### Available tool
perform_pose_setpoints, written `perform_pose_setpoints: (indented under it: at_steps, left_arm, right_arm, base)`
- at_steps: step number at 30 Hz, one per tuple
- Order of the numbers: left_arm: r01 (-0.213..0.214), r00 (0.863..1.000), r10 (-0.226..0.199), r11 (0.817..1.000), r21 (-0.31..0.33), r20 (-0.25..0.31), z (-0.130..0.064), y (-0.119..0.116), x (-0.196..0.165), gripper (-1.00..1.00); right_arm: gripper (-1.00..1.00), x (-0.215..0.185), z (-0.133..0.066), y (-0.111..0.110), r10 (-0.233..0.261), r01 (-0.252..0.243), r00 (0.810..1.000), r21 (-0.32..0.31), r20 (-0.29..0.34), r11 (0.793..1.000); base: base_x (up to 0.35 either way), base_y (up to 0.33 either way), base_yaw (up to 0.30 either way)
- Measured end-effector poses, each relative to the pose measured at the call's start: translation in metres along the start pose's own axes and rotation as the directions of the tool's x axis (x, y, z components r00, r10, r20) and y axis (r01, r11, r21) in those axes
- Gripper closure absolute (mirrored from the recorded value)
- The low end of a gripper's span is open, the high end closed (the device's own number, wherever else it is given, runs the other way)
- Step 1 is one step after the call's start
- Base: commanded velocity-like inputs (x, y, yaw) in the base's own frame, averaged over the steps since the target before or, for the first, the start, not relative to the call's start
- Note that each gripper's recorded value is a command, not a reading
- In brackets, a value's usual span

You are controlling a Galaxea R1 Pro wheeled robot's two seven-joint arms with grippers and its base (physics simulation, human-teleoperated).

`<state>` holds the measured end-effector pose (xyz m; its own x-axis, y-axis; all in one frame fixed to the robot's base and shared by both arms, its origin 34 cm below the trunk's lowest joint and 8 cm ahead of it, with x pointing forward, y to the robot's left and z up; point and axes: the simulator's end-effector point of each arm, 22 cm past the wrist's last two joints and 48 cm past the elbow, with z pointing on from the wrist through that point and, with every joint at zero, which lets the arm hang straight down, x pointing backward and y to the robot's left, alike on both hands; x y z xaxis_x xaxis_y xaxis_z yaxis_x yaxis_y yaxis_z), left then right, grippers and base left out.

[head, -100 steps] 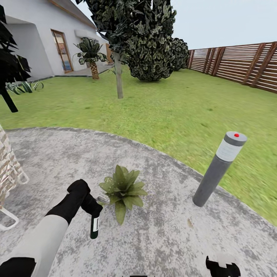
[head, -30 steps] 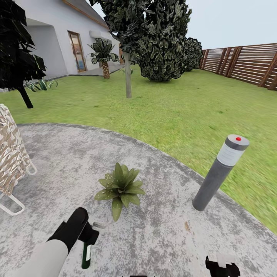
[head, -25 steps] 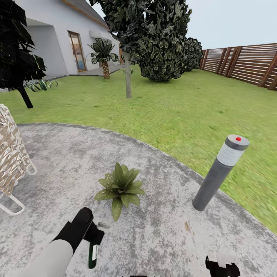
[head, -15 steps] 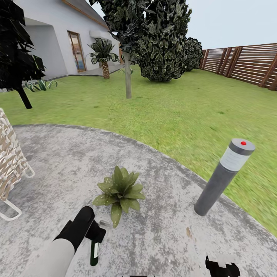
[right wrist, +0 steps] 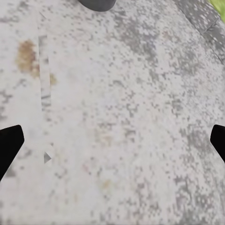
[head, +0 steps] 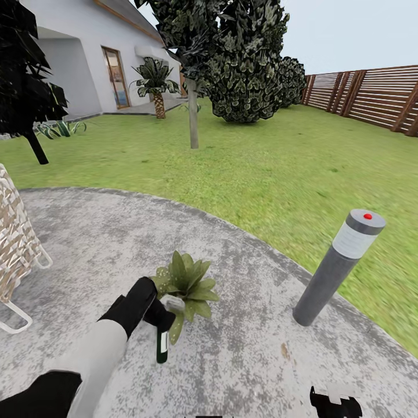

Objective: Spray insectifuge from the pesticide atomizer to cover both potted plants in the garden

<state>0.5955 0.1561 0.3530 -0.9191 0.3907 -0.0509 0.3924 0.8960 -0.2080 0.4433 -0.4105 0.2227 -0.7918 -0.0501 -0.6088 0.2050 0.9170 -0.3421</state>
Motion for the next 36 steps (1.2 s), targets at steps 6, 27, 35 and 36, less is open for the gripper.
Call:
perform_pose_setpoints:
  at_steps: [6,27,35,36]
  left_arm:
    - [0.007,0.998,-0.005,0.999,0.033,-0.069,0.000,-0.004,0.002,1.00]
    - [-0.039,0.997,0.041,0.999,0.035,-0.066,-0.037,0.006,-0.030,1.00]
    - [-0.147,0.969,0.182,0.969,0.201,-0.169,-0.091,-0.008,-0.029,1.00]
    - [-0.152,0.966,0.189,0.966,0.208,-0.174,-0.095,-0.009,-0.029,1.00]
  right_arm:
    - [-1.00,0.000,0.000,0.000,0.000,0.000,1.000,0.000,0.000,1.000]
    - [-1.00,0.000,0.000,0.000,0.000,0.000,1.000,0.000,0.000,1.000]
    - [-1.00,0.000,0.000,0.001,-0.002,0.002,1.000,-0.002,0.001,1.000]
    - [-1.00,0.000,0.000,0.000,-0.002,0.002,1.000,-0.002,0.001,1.000]
  base:
    - [0.000,0.000,0.000]
    - [-0.064,0.000,0.000]
    - [0.000,0.000,0.000]
    - [0.000,0.000,0.000]
